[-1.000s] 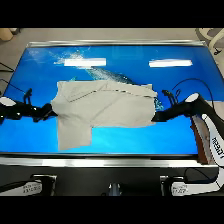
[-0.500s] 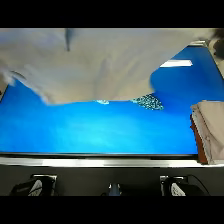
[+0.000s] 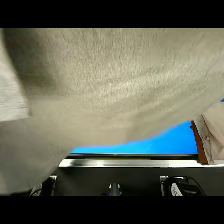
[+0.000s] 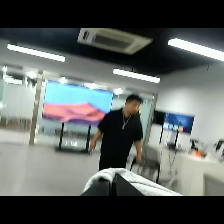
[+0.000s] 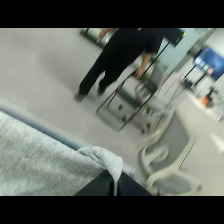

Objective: Fold the shirts.

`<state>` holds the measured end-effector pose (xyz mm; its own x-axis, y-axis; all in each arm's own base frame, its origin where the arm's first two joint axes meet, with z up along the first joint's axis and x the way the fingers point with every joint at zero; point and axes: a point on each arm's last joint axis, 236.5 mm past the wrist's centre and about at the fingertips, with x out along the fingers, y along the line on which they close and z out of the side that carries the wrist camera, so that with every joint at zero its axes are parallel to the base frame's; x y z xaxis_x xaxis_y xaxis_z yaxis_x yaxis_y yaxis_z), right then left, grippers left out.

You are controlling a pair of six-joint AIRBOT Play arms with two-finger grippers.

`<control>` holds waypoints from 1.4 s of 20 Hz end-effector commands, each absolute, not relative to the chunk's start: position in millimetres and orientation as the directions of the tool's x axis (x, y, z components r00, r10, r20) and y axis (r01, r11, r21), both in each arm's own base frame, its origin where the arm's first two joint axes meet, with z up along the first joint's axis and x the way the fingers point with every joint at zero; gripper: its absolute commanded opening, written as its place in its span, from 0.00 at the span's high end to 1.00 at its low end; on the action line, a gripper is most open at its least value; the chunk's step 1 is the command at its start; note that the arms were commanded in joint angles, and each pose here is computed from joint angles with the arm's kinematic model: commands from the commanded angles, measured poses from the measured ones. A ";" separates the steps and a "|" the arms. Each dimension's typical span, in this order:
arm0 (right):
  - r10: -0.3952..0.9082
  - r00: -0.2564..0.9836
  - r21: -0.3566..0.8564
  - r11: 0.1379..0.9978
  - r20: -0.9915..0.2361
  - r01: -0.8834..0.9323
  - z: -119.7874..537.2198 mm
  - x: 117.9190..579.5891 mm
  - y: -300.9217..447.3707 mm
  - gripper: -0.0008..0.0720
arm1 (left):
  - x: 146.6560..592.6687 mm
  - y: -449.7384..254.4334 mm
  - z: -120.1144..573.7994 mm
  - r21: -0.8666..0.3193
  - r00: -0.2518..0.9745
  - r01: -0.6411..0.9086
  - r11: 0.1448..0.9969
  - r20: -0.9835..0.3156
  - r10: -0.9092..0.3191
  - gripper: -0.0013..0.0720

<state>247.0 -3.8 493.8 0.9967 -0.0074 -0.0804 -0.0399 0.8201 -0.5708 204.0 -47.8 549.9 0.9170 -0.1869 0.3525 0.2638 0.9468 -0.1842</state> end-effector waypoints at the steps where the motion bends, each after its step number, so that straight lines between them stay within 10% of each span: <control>1: -0.069 0.931 -0.551 0.821 -0.358 -0.151 426.4 265.1 -24.5 0.96 | 257.3 -33.0 475.5 -0.171 0.985 0.172 0.970 0.038 -0.168 0.94; 7: 0.049 0.482 -0.160 0.910 -0.875 -0.382 212.8 366.2 -33.4 0.96 | 377.7 -24.2 299.6 -0.302 0.844 0.150 0.942 -0.457 -0.281 0.94; 12: 0.106 0.254 -0.018 0.896 -0.961 -0.443 40.1 433.0 -31.6 0.96 | 437.8 -75.7 87.1 -0.348 0.575 0.185 0.919 -0.720 -0.389 0.94; 22: -0.026 0.751 -0.275 0.939 -0.660 -0.209 42.6 590.0 -69.9 0.96 | 577.3 -51.4 55.9 -0.296 0.801 0.059 0.953 -0.556 -0.222 0.94; 28: 0.022 0.705 -0.147 0.973 -0.709 -0.178 -6.6 595.0 -60.9 0.96 | 594.7 -57.6 17.9 -0.394 0.765 -0.028 0.919 -0.600 -0.234 0.94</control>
<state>589.8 -65.1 13.7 0.7132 -0.0018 -0.7010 -0.2013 0.9574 -0.2072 588.9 -54.1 39.3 0.7858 -0.2299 -0.5742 0.0149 0.9351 -0.3541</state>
